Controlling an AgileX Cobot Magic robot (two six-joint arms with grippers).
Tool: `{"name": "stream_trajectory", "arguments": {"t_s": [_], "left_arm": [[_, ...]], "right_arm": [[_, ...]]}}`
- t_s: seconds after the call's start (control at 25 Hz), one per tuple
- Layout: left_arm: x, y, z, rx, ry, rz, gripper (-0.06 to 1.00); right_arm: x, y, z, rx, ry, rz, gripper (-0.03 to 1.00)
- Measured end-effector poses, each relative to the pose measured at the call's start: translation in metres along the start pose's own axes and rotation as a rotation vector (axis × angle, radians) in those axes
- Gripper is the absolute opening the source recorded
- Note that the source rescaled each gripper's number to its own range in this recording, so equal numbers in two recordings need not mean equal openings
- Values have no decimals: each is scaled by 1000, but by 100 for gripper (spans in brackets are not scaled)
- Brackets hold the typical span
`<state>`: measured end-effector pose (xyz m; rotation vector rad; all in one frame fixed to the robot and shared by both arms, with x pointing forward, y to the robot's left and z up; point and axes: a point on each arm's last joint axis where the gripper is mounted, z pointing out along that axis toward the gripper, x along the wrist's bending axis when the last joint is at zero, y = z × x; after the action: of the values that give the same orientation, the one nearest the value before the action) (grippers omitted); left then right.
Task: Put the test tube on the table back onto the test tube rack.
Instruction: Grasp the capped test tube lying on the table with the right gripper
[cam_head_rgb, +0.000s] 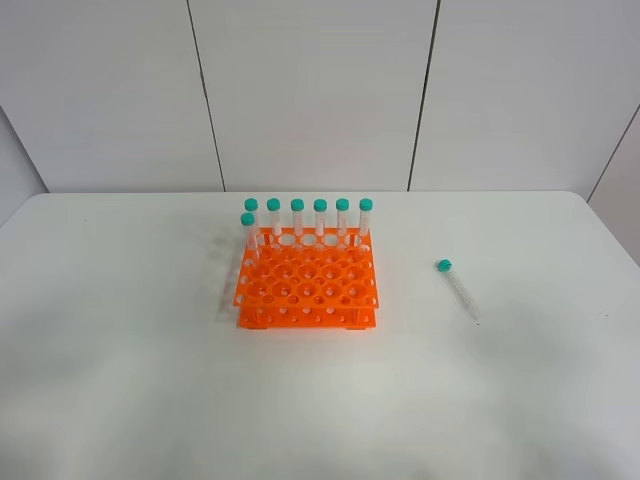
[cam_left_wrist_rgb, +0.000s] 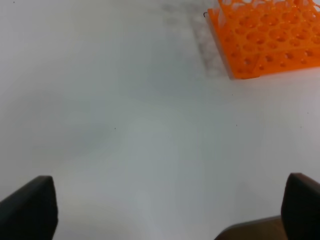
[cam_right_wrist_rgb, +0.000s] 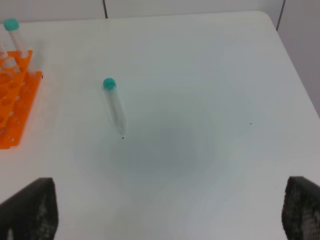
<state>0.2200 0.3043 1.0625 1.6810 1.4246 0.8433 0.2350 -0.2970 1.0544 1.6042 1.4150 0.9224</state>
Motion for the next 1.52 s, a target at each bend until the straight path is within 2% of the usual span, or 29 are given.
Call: {"name": "stream_trajectory", "arguments": {"t_s": [0.16,0.2,0.28,0.44,0.52,0.64,0.72,0.84,1.04,1.24,1.4,1.52], "left_arm": [[0,0,0,0,0,0,100],[0,0,0,0,0,0,100],[0,0,0,0,0,0,100],[0,0,0,0,0,0,100],[0,0,0,0,0,0,100],[0,0,0,0,0,0,100],[0,0,0,0,0,0,100],[0,0,0,0,0,0,100],[0,0,0,0,0,0,100],[0,0,0,0,0,0,100],[0,0,0,0,0,0,100],[0,0,0,0,0,0,100]], "right_arm": [[0,9,-10,-46,1,2,100],[1,22,-23,-125,2,2,100],[1,41,-34,-185,3,2,100],[2,95,-28,-170,1,-14,100],[3,126,-13,-138,6,-42,100],[7,170,23,-30,45,-79,100],[10,195,60,77,85,-101,100],[14,213,125,256,147,-103,100],[18,200,238,562,205,-65,100],[42,152,317,799,226,-176,100],[67,115,355,889,198,-306,100],[78,98,371,918,193,-328,100]]}}
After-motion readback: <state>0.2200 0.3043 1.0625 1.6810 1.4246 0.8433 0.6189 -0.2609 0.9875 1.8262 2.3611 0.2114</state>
